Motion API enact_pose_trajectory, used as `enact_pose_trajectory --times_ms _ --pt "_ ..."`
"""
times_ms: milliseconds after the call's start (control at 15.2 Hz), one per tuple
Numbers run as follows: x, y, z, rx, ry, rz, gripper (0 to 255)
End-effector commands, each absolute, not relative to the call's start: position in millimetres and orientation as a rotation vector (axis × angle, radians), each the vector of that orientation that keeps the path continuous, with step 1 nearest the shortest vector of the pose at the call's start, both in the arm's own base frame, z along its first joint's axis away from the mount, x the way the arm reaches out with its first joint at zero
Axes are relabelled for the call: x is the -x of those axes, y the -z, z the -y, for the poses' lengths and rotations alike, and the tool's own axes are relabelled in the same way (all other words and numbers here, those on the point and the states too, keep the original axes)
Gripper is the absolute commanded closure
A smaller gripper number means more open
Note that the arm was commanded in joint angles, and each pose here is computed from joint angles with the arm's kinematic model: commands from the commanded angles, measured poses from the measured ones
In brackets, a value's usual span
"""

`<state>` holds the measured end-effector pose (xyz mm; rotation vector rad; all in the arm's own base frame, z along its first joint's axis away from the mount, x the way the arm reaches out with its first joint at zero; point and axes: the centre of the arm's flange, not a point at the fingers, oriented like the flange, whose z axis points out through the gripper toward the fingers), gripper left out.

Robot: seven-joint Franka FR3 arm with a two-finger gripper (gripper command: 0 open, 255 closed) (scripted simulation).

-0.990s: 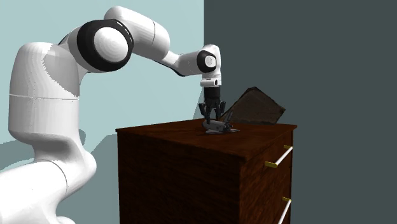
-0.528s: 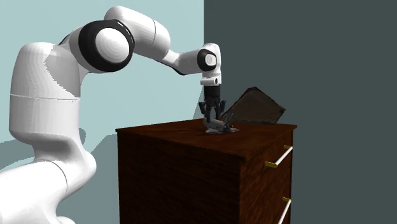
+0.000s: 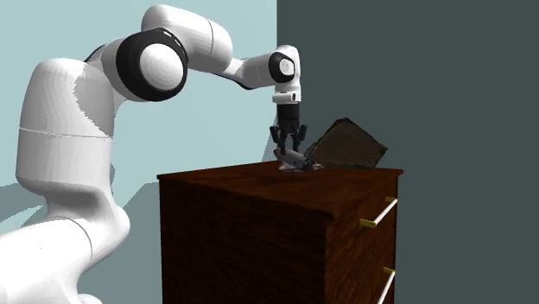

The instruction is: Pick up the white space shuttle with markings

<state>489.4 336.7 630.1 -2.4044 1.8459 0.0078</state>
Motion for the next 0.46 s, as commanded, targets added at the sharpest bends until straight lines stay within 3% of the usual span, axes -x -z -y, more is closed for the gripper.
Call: enact_pose_trajectory --times_ms 0,396 --pt "-489 -641 -337 2.404 -0.008 -1.846 255" --pt "-489 -662 -337 2.404 -0.008 -1.846 255"
